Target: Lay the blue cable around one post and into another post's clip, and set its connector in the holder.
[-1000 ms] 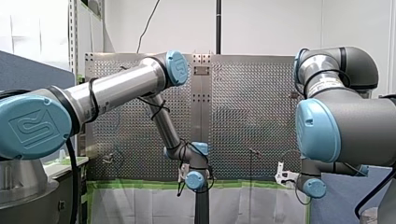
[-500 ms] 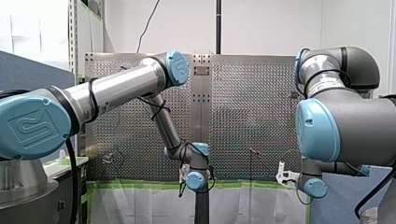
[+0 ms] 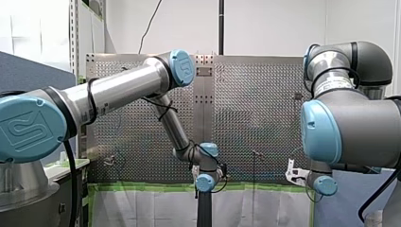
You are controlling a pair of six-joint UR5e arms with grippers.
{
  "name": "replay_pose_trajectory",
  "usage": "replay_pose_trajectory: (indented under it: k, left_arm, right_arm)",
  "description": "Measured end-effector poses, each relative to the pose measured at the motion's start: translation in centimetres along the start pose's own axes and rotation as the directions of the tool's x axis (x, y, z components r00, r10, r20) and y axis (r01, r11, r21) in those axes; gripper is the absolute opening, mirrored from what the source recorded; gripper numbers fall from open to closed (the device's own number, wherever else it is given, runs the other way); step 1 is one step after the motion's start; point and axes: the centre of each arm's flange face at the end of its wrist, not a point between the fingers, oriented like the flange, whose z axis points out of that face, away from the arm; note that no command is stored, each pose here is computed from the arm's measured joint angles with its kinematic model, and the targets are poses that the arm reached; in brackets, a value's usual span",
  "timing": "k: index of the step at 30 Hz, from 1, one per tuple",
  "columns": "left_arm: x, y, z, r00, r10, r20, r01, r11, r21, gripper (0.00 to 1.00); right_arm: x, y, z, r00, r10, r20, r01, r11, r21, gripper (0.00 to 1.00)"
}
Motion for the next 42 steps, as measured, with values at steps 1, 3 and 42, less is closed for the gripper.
replay_pose_trajectory:
  k: [1,3,42]
  left_arm:
    - [-0.2,-0.3,0.1,1.0,-0.007,0.004,0.007,1.0,0.004,0.01]
    - [-0.4,-0.7,0.3,0.9998,-0.017,0.008,0.017,0.9998,0.01,0.01]
    - [-2.1,-7.4,2.8,0.9998,0.007,-0.021,-0.004,0.9856,0.169,0.01]
  right_arm:
    - [0.3,0.2,0.0,1.0,0.002,-0.003,-0.002,1.0,-0.003,0.0]
    - [0.9,0.6,0.1,0.9999,0.009,-0.011,-0.009,0.9999,-0.011,0.0]
    - [4.1,4.0,2.2,0.9968,0.05,-0.062,-0.052,0.9978,-0.04,0.0]
